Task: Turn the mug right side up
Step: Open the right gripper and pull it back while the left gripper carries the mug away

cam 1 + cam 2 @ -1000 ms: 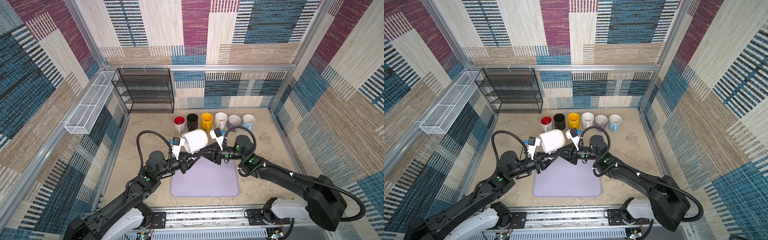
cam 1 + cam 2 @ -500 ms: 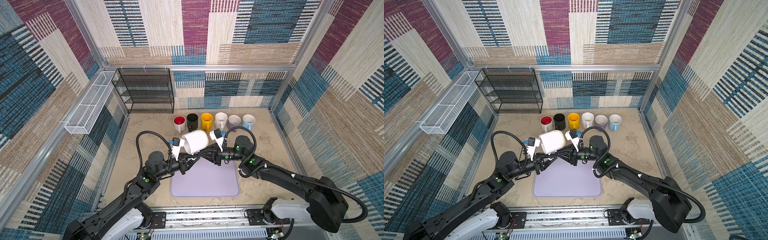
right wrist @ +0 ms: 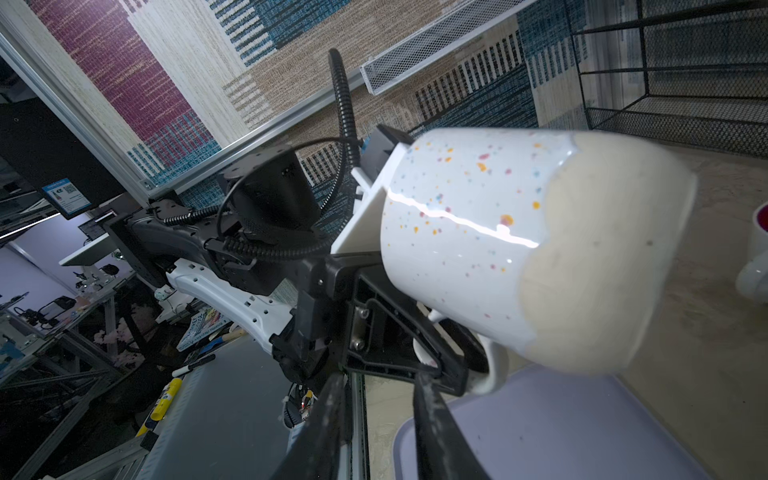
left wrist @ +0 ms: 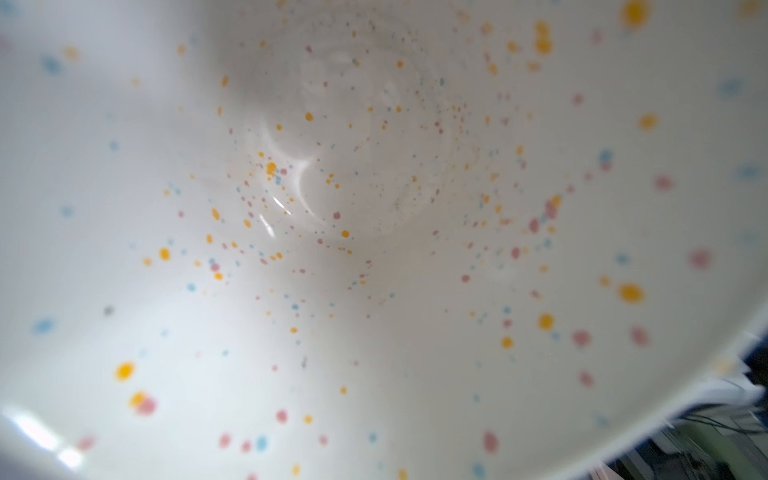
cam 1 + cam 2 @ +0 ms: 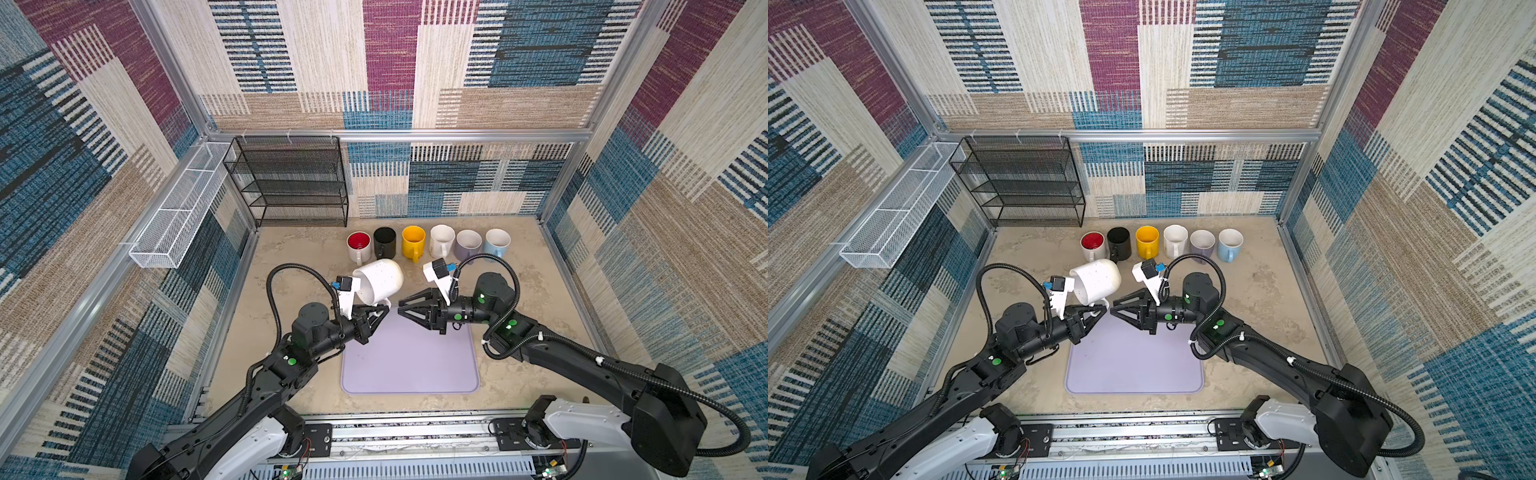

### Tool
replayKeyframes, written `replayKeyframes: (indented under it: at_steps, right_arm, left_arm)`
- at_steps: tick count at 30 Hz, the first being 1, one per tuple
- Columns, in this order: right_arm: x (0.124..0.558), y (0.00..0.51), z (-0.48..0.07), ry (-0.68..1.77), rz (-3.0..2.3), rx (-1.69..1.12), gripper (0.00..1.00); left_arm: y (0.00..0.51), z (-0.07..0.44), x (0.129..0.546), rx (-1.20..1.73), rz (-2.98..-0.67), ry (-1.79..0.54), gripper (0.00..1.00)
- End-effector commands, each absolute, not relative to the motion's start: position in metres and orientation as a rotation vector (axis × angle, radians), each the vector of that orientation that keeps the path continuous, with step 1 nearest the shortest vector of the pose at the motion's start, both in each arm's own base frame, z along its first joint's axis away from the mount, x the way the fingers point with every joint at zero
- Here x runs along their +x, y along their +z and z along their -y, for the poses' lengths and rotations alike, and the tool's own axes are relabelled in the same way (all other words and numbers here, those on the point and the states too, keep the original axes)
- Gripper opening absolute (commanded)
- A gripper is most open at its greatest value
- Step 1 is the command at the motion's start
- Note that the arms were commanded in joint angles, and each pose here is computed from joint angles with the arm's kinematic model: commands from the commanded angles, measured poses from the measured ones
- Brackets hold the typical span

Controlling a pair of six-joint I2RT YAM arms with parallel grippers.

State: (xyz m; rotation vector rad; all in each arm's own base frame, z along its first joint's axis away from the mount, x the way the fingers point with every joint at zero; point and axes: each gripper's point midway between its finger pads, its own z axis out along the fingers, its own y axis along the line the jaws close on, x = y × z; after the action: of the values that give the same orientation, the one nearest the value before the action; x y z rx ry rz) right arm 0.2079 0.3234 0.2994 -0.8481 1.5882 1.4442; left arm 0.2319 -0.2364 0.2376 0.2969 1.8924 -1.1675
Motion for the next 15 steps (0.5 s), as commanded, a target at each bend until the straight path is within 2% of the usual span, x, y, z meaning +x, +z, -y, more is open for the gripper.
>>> replayKeyframes:
  at_steps: [1,15]
  right_arm:
    - [0.212,0.311,-0.317,1.442,-1.549,-0.813,0.33]
    - [0.261,0.286,-0.273,1.256,-1.729,-0.507,0.35]
  left_arm:
    - [0.257,0.233,0.239,0.306,-1.793,-1.120,0.00]
    - [0.232,0.204,0.259,0.203,-1.994,-0.887,0.00]
